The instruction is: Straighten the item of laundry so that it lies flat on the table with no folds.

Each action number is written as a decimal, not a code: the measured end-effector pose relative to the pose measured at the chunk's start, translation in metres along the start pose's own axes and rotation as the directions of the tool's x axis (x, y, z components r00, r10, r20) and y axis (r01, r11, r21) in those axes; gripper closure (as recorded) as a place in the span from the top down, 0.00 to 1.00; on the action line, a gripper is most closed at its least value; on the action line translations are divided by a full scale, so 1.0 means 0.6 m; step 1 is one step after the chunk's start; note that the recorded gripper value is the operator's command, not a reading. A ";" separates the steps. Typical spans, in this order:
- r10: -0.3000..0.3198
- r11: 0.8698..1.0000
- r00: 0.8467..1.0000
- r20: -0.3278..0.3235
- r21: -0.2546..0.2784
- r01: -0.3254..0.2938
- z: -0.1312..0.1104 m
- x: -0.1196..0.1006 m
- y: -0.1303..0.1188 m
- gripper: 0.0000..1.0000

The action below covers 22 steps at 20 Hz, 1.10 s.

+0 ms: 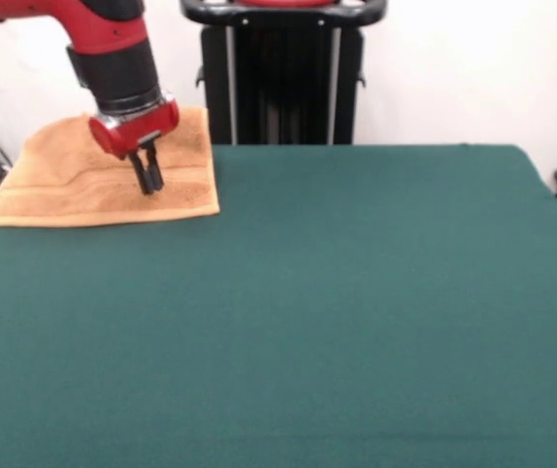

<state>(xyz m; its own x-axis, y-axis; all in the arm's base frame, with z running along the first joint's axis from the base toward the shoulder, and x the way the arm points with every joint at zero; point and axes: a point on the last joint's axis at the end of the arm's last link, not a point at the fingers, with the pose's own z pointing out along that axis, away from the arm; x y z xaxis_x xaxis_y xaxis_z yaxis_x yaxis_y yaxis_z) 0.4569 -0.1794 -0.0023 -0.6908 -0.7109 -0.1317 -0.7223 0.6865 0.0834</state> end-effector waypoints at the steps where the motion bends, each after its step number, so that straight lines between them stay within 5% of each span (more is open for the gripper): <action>1: -0.003 1.000 1.000 -0.003 -0.003 0.003 0.004 -0.001 0.004 0.00; 11: -0.002 0.999 0.999 -0.049 -0.038 0.000 0.051 0.001 0.043 0.00; 22: 0.109 0.989 0.979 -0.172 -0.076 -0.123 0.067 -0.025 0.026 0.00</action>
<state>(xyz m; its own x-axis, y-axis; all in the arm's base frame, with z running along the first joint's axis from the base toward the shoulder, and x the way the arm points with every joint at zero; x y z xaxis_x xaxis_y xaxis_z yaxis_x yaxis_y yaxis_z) 0.4572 -0.1523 -0.0389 -0.7604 -0.6475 0.0503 -0.6318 0.7554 0.1735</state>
